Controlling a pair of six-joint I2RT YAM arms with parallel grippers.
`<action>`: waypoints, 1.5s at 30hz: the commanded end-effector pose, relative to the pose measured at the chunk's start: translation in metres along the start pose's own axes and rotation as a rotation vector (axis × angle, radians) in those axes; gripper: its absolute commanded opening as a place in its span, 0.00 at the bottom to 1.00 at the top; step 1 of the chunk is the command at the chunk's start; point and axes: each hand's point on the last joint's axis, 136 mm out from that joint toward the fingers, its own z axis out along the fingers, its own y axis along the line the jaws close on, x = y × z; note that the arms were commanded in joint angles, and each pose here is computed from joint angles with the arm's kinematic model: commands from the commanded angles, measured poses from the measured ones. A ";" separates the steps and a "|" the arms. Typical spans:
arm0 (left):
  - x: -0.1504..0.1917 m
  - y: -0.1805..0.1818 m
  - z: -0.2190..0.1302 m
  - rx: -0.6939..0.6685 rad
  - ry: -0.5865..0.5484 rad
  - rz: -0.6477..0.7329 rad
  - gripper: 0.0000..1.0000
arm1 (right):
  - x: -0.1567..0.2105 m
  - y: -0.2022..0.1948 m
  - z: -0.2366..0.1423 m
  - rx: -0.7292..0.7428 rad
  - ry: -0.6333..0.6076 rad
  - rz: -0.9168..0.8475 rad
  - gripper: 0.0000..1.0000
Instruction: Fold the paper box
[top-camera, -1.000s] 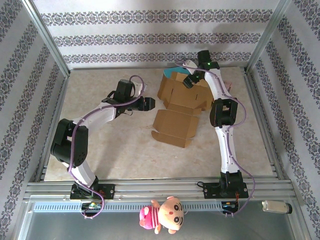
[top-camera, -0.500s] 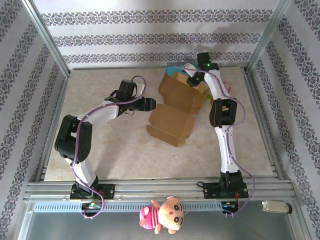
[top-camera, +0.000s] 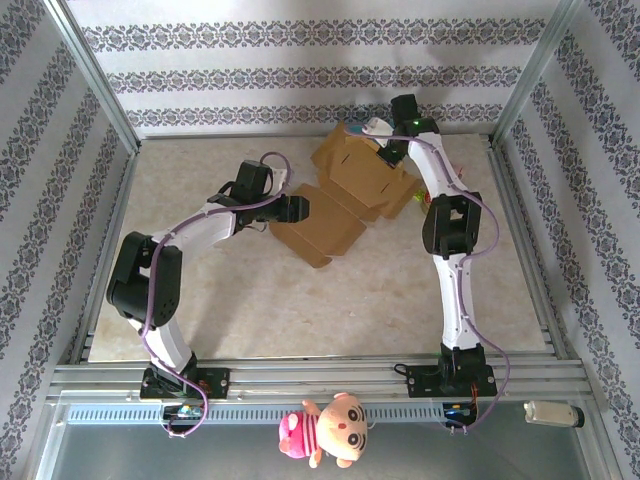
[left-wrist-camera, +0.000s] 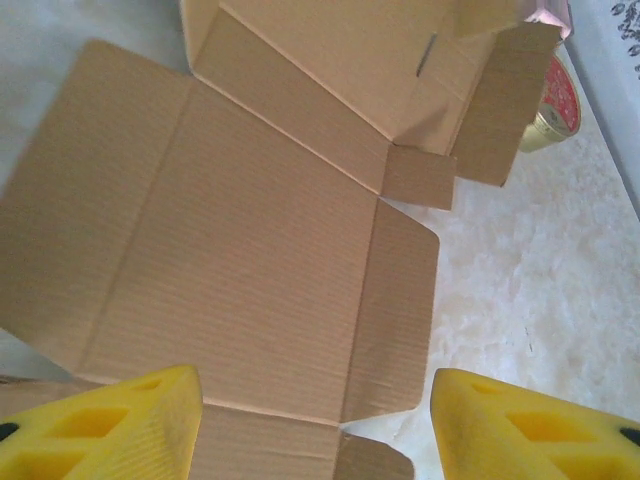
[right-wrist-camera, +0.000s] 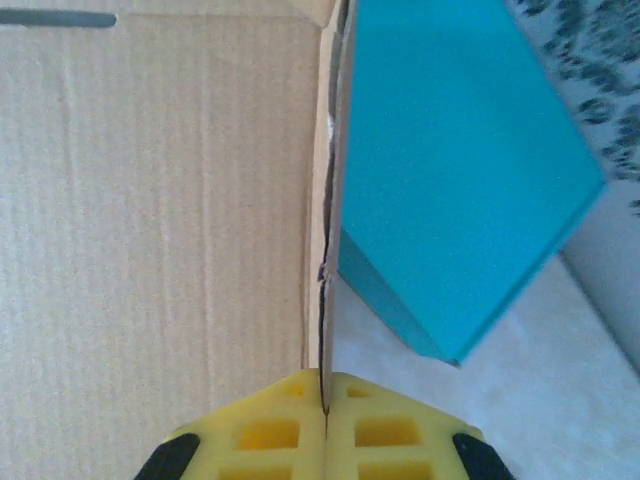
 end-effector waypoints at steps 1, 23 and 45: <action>-0.028 0.001 -0.024 -0.040 -0.078 0.045 0.62 | -0.037 -0.015 -0.061 0.198 -0.057 -0.131 0.00; -0.069 0.052 -0.030 0.104 -0.254 0.617 0.58 | -0.091 0.132 -0.174 0.947 -0.310 -0.846 0.00; -0.049 0.041 0.033 0.283 -0.149 0.954 0.42 | -0.088 0.138 -0.159 0.901 -0.351 -0.788 0.00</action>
